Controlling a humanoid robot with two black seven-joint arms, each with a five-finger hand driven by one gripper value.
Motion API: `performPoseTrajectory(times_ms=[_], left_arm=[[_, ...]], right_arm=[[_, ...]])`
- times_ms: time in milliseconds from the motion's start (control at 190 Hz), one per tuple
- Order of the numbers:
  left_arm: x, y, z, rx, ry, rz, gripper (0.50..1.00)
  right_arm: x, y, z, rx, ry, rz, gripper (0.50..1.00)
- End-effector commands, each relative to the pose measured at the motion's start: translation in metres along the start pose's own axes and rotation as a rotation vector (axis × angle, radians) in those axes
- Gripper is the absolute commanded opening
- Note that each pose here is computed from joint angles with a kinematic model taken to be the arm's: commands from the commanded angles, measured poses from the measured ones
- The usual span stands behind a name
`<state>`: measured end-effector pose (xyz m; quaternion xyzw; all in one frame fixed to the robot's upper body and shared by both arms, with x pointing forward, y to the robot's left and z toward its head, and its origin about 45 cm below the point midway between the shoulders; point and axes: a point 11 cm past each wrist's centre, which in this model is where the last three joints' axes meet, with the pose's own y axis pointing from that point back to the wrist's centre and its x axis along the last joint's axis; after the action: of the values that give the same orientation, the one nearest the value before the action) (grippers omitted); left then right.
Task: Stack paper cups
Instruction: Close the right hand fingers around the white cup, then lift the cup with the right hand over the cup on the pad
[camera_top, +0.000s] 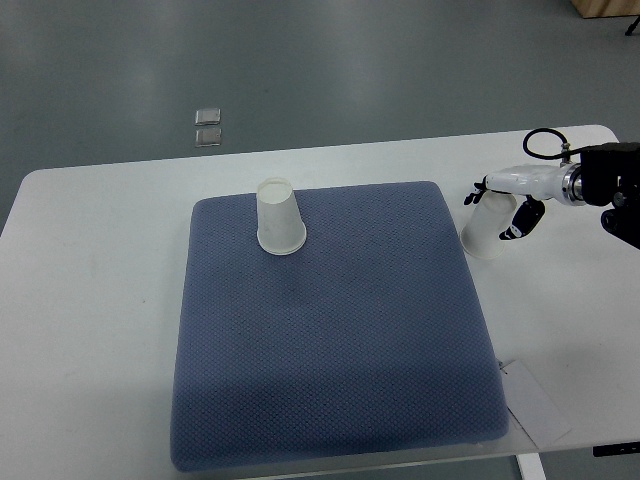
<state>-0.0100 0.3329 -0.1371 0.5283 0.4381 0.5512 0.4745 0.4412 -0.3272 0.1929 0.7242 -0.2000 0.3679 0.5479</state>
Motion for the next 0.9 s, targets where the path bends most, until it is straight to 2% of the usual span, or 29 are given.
performPoseTrajectory(times_ms=[0,420,672,793,893], left_arm=[[0.000,0.000,0.000,0.000,0.000,0.000,1.000],[0.000,0.000,0.000,0.000,0.000,-0.001,1.000],[0.000,0.000,0.000,0.000,0.000,-0.001,1.000],[0.000,0.000,0.000,0.000,0.001,0.000,1.000],[0.000,0.000,0.000,0.000,0.000,0.000,1.000]], right_arm=[[0.001,-0.002,0.002,-0.012,0.007,0.007,0.799],[-0.001,-0.004,0.005,-0.024,0.017,0.006,0.789],[-0.002,-0.003,0.008,-0.035,0.032,0.001,0.715],[0.000,-0.003,0.009,-0.038,0.032,0.007,0.617],[0.007,0.001,0.011,-0.041,0.032,0.020,0.594]])
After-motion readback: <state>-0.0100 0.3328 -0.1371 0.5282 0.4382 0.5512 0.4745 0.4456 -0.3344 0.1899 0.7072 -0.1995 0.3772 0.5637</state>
